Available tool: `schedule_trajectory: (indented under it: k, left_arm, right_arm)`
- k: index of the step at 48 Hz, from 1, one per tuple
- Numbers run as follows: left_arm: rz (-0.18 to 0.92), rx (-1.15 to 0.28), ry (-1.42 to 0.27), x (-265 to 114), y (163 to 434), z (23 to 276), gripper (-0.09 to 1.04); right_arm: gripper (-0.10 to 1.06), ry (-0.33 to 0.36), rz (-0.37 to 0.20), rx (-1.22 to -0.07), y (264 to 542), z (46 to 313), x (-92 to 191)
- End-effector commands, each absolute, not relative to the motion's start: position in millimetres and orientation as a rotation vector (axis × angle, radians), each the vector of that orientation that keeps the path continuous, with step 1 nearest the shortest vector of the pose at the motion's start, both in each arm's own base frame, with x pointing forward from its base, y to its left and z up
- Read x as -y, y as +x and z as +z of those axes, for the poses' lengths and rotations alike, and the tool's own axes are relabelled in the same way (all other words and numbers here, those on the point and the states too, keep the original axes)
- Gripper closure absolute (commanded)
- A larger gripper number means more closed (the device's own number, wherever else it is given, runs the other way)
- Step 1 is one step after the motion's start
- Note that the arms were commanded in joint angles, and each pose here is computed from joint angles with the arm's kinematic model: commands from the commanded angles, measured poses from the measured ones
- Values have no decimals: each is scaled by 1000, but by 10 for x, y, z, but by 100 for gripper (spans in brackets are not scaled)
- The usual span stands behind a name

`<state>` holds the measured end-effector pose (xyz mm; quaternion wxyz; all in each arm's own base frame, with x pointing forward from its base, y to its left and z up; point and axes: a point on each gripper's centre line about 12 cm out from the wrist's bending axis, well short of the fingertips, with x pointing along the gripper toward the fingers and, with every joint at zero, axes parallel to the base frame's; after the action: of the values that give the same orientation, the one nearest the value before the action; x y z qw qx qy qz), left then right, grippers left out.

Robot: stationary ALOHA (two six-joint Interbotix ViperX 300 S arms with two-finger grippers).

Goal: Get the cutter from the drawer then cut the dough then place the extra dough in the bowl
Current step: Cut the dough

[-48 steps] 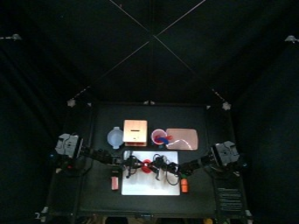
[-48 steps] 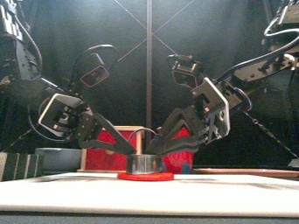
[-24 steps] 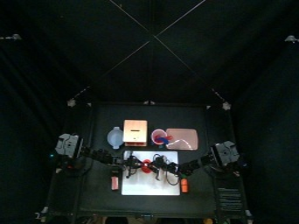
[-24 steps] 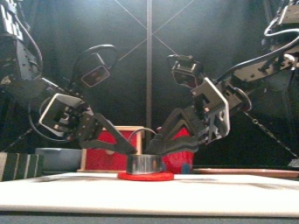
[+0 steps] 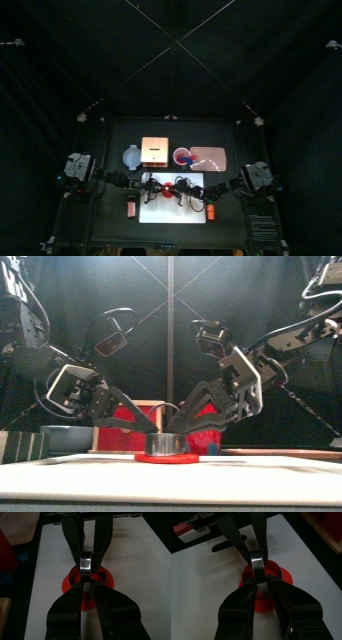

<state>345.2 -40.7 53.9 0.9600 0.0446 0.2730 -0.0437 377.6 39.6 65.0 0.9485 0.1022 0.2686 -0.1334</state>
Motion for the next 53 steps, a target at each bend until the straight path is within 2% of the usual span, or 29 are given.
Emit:
schedule_trajectory:
  k: [1,8,21,34,45,53]
  left_arm:
    - [-139,-672,113,545,3325,307,37]
    - [-129,-631,110,524,3357,451,37]
    - [-110,-517,96,458,3390,865,36]
    - [-110,-498,101,442,3444,909,28]
    - [-111,-481,100,451,3502,948,12]
    - [-110,-445,97,455,3531,1061,9]
  right_arm:
    - [31,204,-282,-660,3643,369,-386]
    - [31,207,-262,-615,3711,529,-407]
    - [29,191,-196,-503,3792,962,-442]
    - [27,167,-172,-492,3849,977,-461]
    - [12,146,-153,-473,3924,1012,-450]
    - [6,145,-156,-463,3944,1044,-421]
